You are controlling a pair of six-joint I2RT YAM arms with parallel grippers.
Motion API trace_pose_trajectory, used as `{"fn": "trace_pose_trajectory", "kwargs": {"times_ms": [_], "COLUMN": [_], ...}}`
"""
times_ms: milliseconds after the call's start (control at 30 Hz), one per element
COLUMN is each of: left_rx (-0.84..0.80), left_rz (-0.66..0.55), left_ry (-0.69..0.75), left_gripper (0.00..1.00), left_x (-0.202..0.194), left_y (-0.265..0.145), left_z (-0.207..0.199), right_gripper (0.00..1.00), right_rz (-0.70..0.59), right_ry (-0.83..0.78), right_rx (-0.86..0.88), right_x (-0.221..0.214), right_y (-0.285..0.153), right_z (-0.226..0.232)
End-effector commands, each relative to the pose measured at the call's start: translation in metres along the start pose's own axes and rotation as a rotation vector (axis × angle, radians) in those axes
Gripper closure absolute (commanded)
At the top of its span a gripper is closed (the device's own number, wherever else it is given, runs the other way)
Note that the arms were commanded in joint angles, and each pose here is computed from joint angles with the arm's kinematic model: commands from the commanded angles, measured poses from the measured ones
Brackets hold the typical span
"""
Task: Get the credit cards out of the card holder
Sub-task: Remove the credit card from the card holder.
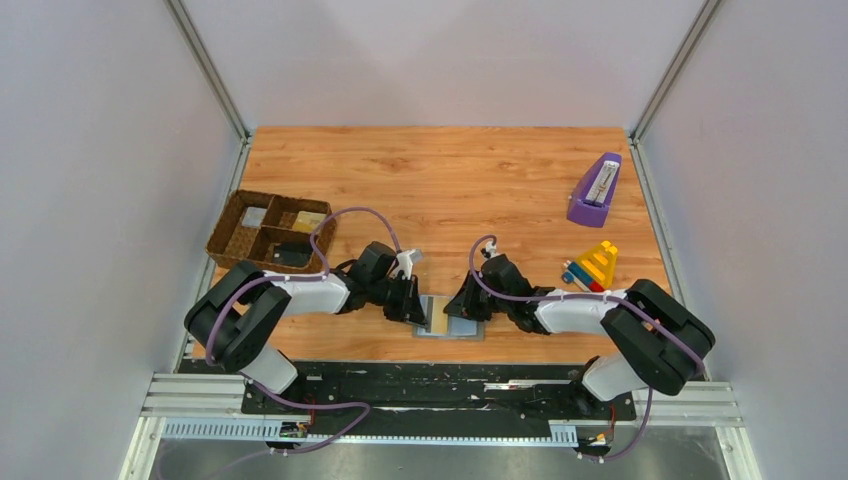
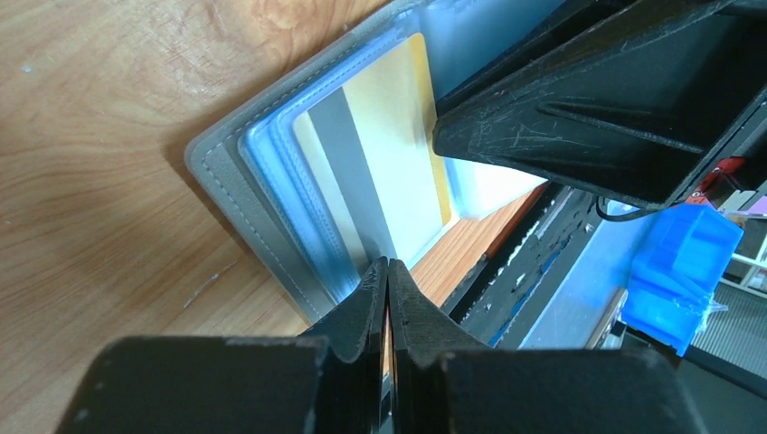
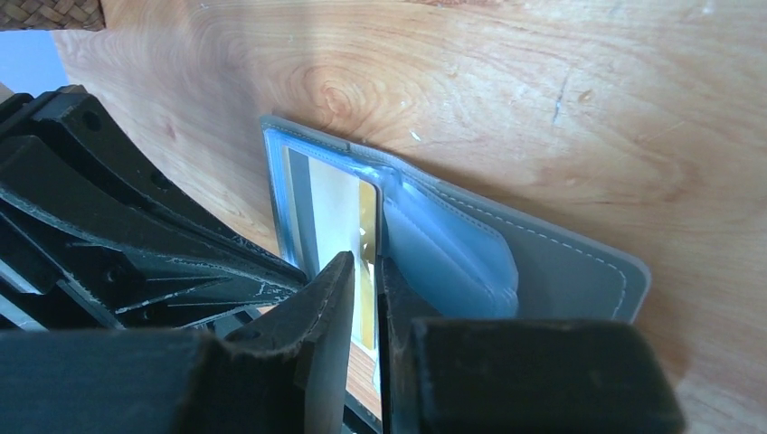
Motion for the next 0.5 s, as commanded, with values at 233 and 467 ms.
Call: {"fn": "trace_pose_trajectory", "kwargs": {"times_ms": [233, 467], "left_rx": [0.031, 0.024], "left_rz": [0.018, -0.044], "left_ry": [-0.005, 0.015], "left_gripper": [0.91, 0.82], "left_x": [-0.008, 0.002], "left_y": [0.004, -0.013], "left_z": [0.012, -0.007], "right_gripper": [1.0, 1.0], "right_rz": [-0.019, -0.031], "right_ry": [0.0, -0.011], "right_rx": [0.11, 0.101], "right_x": [0.0, 0.002], "right_y": [0.002, -0.003], "right_z": [0.013, 0.01]}}
Point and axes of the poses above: each gripper's point midway between its finger pads, its own y axis out along the fingers, its own z axis along the line the jaws close on, x = y × z, the point moved 2 cm from there along -y, back along the fingers, and after that the axes turned 14 degrees about -y, right-handed, at the moved point
